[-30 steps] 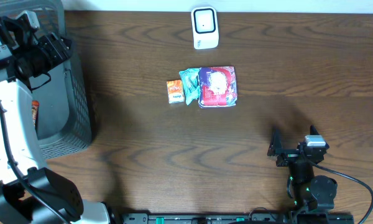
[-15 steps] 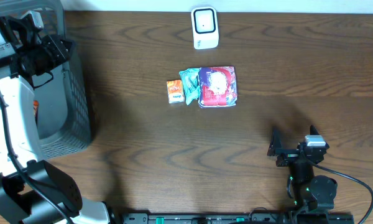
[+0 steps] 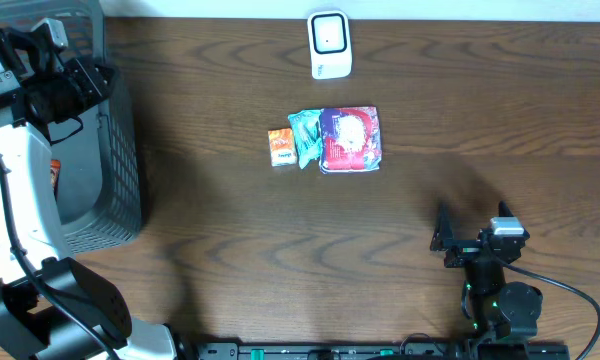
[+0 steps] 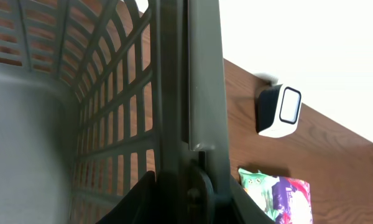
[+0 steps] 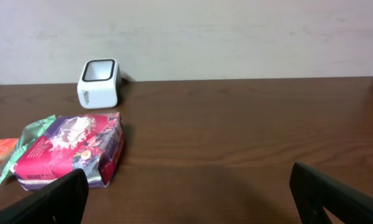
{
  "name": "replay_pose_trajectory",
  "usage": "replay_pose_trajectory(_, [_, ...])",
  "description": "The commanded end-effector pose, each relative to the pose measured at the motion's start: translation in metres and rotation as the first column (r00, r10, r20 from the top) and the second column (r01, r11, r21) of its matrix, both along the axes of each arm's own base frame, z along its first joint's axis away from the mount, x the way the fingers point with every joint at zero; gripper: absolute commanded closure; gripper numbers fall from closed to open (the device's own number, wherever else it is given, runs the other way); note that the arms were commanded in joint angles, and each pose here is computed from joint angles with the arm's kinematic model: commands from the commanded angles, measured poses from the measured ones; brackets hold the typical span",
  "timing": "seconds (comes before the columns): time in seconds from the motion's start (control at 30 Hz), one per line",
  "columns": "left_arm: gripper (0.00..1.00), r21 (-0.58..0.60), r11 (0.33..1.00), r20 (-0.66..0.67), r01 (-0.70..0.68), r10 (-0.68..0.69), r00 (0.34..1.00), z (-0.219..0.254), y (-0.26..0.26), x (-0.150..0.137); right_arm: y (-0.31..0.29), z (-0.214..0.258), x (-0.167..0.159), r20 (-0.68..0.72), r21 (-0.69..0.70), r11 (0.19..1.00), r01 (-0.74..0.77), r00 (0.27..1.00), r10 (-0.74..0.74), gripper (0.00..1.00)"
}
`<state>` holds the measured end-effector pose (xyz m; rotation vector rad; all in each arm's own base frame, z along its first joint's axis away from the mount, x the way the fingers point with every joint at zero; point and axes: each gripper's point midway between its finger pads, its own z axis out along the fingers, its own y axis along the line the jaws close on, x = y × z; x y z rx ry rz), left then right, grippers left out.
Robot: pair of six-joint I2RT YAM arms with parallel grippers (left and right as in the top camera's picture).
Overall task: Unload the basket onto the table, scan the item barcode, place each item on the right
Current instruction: 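Lower the left gripper into the basket over the red chocolate bar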
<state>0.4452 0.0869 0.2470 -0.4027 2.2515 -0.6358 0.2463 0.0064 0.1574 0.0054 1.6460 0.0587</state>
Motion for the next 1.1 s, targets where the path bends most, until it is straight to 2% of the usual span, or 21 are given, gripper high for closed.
replay_pose_trajectory(0.0, [0.81, -0.112, 0.985, 0.039, 0.134, -0.131, 0.991, 0.006, -0.032, -0.001, -0.001, -0.002, 0.0, -0.003, -0.015, 1.0, 0.005, 1.0, -0.005, 0.01])
replay_pose_trajectory(0.23, [0.81, -0.128, 0.959, 0.072, 0.253, -0.246, 0.967, 0.012, -0.071, 0.0, -0.001, -0.002, 0.0, -0.003, -0.015, 1.0, 0.005, 1.0, -0.005, 0.01])
replay_pose_trajectory(0.47, [0.8, -0.125, 0.949, 0.071, 0.29, -0.283, 0.956, 0.011, -0.089, 0.0, -0.001, -0.002, 0.0, -0.003, -0.015, 1.0, 0.005, 1.0, -0.005, 0.01])
replay_pose_trajectory(0.5, [0.74, -0.126, 0.949, 0.071, 0.289, -0.282, 0.957, 0.011, -0.088, 0.0, -0.001, -0.002, 0.0, -0.003, -0.015, 1.0, 0.005, 1.0, -0.005, 0.01])
replay_pose_trajectory(0.53, [0.62, -0.126, 0.949, 0.071, 0.288, -0.281, 0.957, 0.011, -0.087, 0.0, -0.001, -0.002, 0.0, -0.003, -0.015, 1.0, 0.005, 1.0, -0.005, 0.01])
replay_pose_trajectory(0.7, [0.57, -0.116, 0.954, 0.086, 0.278, -0.269, 0.959, 0.014, -0.081, 0.003, -0.001, -0.002, 0.0, -0.003, -0.015, 1.0, 0.005, 1.0, -0.005, 0.01])
replay_pose_trajectory(0.77, [0.5, -0.107, 0.956, 0.101, 0.272, -0.262, 0.96, 0.016, -0.077, 0.005, -0.001, -0.002, 0.0, -0.003, -0.015, 1.0, 0.005, 1.0, -0.005, 0.01])
replay_pose_trajectory(0.93, [0.46, -0.087, 0.966, 0.142, 0.243, -0.229, 0.963, 0.026, -0.062, 0.009, -0.001, -0.002, 0.0, -0.003, -0.015, 1.0, 0.005, 1.0, -0.005, 0.01])
replay_pose_trajectory(1.07, [0.45, -0.129, 0.978, 0.181, 0.163, -0.139, 0.974, 0.047, -0.044, 0.012, -0.001, -0.002, 0.0, -0.003, -0.015, 1.0, 0.005, 1.0, -0.005, 0.01])
